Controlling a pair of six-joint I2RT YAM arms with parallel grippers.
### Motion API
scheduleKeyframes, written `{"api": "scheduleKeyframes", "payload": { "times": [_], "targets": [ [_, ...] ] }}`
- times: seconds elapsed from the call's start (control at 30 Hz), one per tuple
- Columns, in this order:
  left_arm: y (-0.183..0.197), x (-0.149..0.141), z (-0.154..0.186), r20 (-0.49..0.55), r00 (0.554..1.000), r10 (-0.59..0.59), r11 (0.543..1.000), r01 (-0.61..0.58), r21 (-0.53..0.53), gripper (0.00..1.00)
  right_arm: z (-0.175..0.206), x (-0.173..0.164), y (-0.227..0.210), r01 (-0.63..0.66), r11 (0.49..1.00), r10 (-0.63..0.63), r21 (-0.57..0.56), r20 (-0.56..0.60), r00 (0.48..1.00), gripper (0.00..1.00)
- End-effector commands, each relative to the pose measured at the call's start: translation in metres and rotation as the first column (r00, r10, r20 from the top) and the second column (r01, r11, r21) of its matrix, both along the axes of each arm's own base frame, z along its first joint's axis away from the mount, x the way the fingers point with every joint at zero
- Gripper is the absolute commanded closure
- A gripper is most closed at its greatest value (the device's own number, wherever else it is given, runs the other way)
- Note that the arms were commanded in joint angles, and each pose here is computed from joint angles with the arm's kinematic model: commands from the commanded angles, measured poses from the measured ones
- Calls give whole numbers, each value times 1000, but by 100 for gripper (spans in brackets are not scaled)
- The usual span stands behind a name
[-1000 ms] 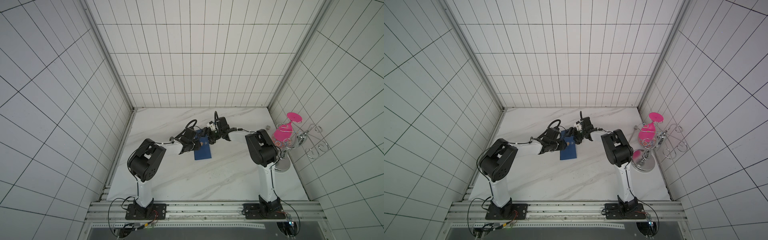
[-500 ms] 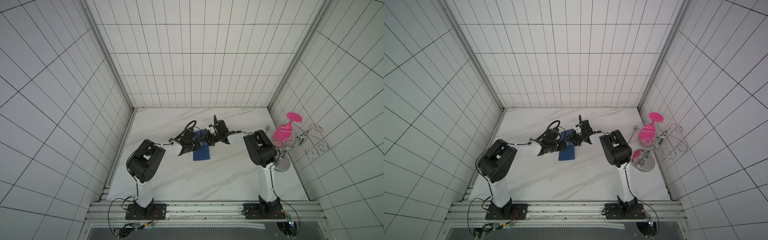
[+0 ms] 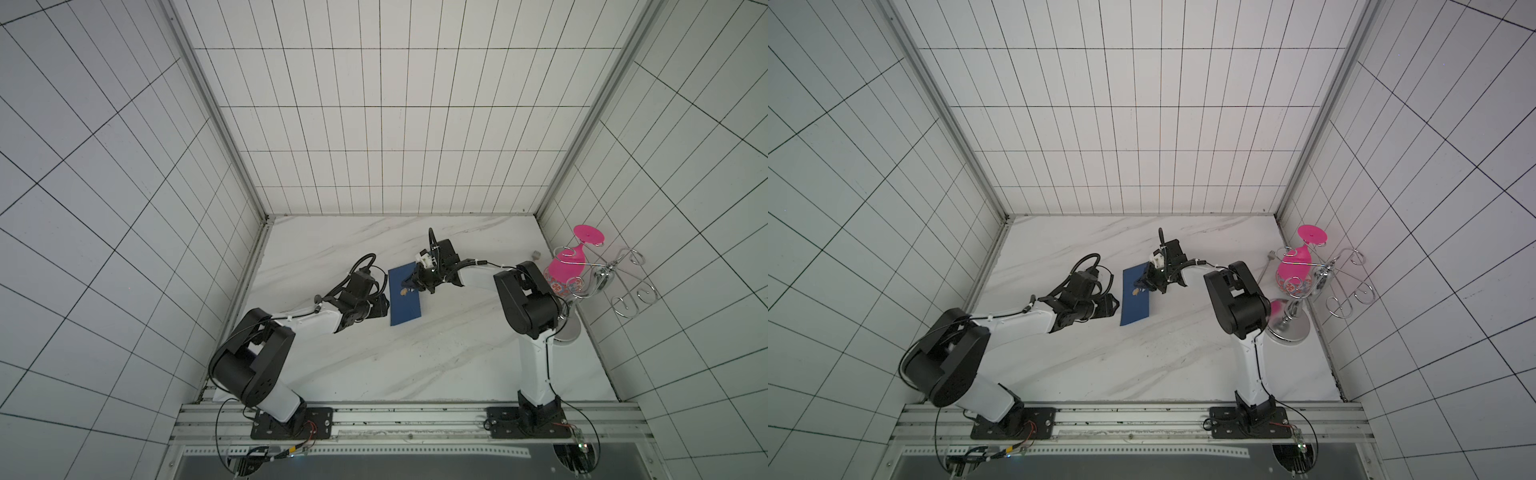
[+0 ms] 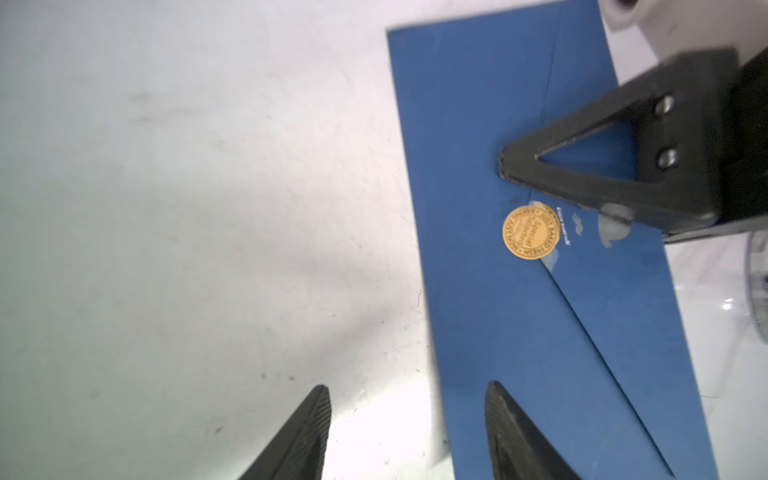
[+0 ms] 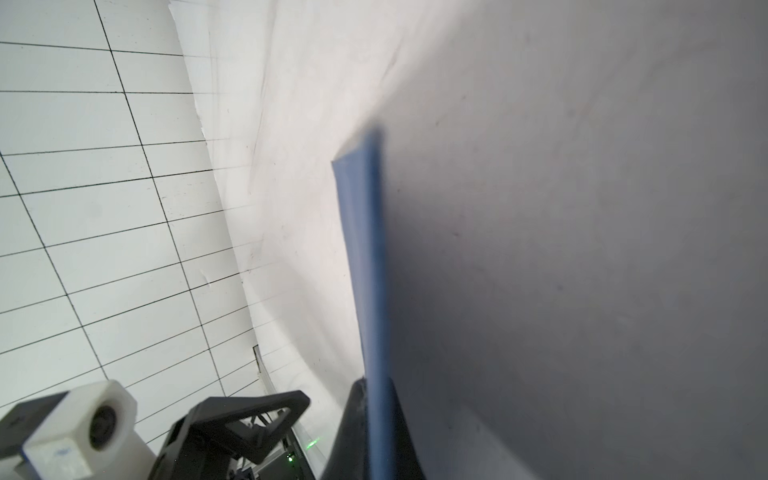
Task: Open the envelope
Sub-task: Pick up the envelope from the center of the board.
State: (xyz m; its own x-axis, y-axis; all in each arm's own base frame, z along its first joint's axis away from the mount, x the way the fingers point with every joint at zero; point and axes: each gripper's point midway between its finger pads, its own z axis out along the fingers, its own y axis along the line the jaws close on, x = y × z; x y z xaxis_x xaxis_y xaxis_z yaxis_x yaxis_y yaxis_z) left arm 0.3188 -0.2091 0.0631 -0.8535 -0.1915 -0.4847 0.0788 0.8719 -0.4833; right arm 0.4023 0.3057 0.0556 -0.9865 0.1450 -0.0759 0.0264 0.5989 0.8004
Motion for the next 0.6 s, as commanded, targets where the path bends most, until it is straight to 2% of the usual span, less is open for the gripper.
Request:
{"api": "scheduleKeyframes", "payload": {
  "times": [0.0,0.07,0.17,0.3,0.4,0.57],
  "targets": [
    [30,12,21,25,991,128,974,-121,-191,38,35,-16,-24,-64,996,71,-69,93,993,100],
    [41,14,29,9,989,148,923,-135,-360,38,54,-35,-25,-122,991,127,-46,136,983,100],
    [37,14,50,34,994,100,817,-63,-574,35,73,-63,-22,-196,980,185,41,181,966,100],
    [17,10,62,72,997,-14,749,58,-659,32,81,-89,-19,-266,956,236,120,217,947,100],
    [11,3,79,152,988,-42,701,138,-700,26,77,-94,-19,-288,949,256,132,212,943,100],
    [-19,-11,85,198,966,-165,692,256,-675,21,84,-90,-10,-290,934,245,209,218,945,100]
  ]
}}
